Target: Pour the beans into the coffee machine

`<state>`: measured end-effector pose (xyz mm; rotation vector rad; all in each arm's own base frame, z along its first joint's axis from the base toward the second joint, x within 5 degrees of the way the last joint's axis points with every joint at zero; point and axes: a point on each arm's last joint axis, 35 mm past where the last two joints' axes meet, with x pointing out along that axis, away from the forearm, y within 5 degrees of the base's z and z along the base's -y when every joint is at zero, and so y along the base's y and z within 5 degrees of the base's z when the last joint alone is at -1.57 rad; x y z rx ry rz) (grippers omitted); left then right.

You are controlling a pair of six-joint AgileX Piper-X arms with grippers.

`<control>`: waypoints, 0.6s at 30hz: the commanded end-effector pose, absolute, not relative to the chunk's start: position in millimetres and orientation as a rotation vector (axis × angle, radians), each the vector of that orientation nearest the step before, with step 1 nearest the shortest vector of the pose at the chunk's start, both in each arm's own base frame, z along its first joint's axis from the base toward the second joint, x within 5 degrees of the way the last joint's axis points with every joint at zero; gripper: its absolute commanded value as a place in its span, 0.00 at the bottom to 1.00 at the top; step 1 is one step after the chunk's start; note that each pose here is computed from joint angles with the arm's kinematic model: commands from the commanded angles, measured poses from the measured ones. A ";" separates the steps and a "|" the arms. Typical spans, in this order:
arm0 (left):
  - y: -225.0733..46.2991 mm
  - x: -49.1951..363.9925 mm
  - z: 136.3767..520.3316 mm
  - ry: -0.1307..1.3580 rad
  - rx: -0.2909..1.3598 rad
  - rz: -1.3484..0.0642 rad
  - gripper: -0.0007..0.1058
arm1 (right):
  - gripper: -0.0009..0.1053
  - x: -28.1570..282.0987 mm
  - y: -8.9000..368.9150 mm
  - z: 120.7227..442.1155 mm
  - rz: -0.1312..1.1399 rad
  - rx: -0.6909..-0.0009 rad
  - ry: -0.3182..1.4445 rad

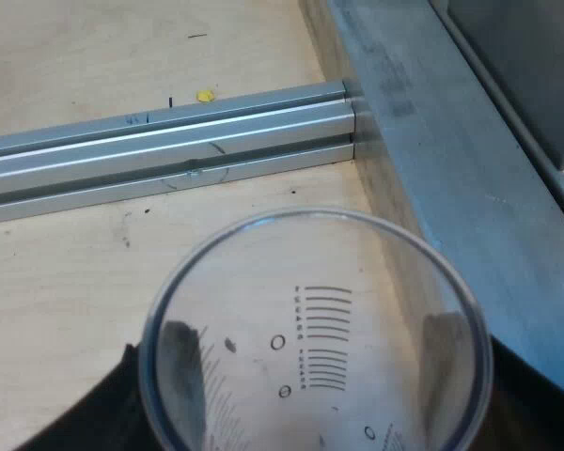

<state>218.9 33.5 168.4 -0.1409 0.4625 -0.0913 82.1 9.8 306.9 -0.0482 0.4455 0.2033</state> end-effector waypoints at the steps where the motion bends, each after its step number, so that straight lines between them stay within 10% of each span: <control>1: 34.0 219.9 170.9 0.449 -0.143 -0.097 0.47 | 0.98 80.3 10.1 312.0 0.215 -0.045 0.428; 18: 35.1 220.6 163.0 0.491 -0.145 -0.071 0.61 | 0.98 80.2 10.8 312.1 0.235 -0.041 0.427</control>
